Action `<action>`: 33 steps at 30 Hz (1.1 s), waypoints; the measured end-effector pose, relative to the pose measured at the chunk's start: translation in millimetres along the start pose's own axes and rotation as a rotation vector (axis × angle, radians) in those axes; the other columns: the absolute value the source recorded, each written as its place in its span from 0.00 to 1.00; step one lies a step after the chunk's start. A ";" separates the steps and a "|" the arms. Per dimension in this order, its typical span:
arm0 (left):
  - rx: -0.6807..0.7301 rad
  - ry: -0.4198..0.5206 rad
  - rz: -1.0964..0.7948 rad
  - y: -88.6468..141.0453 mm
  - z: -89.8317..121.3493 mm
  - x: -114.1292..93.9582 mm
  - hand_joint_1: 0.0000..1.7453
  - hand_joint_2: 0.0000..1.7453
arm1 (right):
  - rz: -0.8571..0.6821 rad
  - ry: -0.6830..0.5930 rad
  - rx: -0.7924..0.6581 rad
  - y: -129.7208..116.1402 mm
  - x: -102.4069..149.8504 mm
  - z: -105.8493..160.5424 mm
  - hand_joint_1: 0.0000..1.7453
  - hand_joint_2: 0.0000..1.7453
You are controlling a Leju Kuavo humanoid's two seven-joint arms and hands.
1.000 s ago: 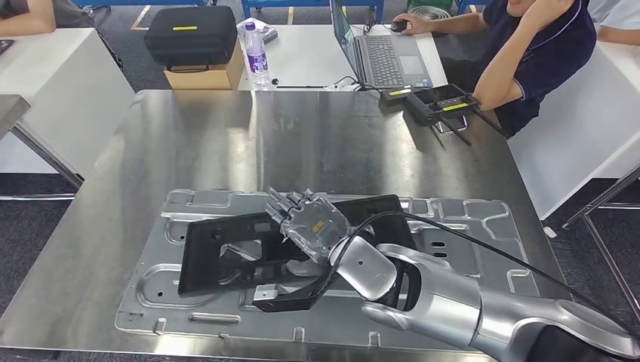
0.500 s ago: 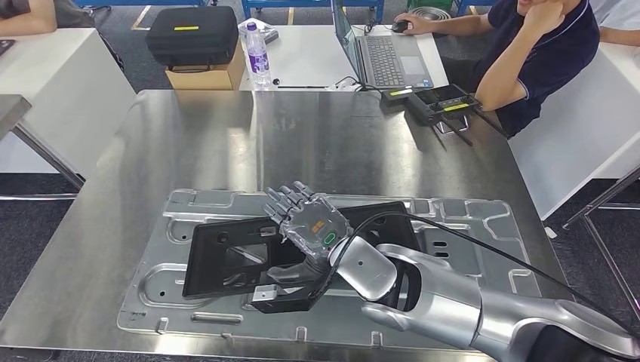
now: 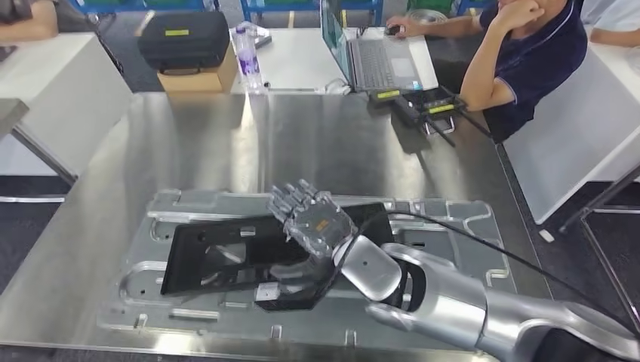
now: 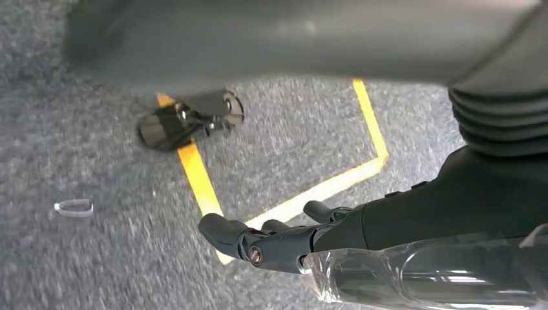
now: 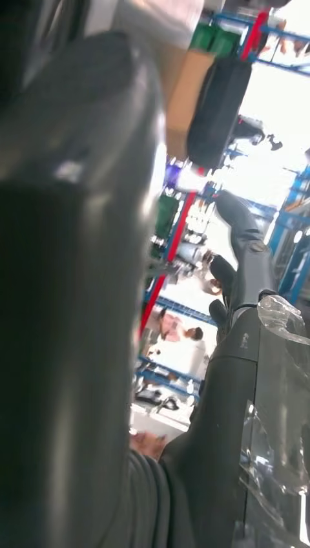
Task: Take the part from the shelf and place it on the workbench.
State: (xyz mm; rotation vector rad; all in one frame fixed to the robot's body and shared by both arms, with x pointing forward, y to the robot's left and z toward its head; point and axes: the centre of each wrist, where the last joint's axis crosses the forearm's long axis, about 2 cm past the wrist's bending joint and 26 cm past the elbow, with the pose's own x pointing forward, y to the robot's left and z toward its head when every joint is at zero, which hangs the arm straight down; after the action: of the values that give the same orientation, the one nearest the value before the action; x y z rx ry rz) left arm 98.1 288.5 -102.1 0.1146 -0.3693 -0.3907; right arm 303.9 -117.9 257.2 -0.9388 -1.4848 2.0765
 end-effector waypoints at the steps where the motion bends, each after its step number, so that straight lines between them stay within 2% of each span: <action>1: 0.000 0.001 0.000 -0.2 0.0 0.2 0.00 0.00 | 0.000 0.000 -0.001 -0.2 0.0 0.1 0.00 0.00; 8: -0.005 0.010 0.000 -2.3 0.7 -3.1 0.00 0.00 | -0.005 -0.001 0.002 0.3 0.9 0.4 0.00 0.00; 20: 0.006 0.001 -0.002 3.0 -1.0 5.4 0.00 0.00 | -0.015 0.005 0.007 0.7 -0.5 1.3 0.00 0.00; 33: -0.009 0.018 -0.012 -3.2 0.1 2.3 0.00 0.00 | -0.036 0.036 0.048 13.3 -7.6 6.5 0.00 0.00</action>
State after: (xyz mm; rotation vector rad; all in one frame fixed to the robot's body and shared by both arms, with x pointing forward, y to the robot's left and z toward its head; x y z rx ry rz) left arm 99.0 284.6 -101.9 0.1116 -0.3487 -0.4032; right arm 305.0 -131.9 248.1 -0.9193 -1.4177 2.0497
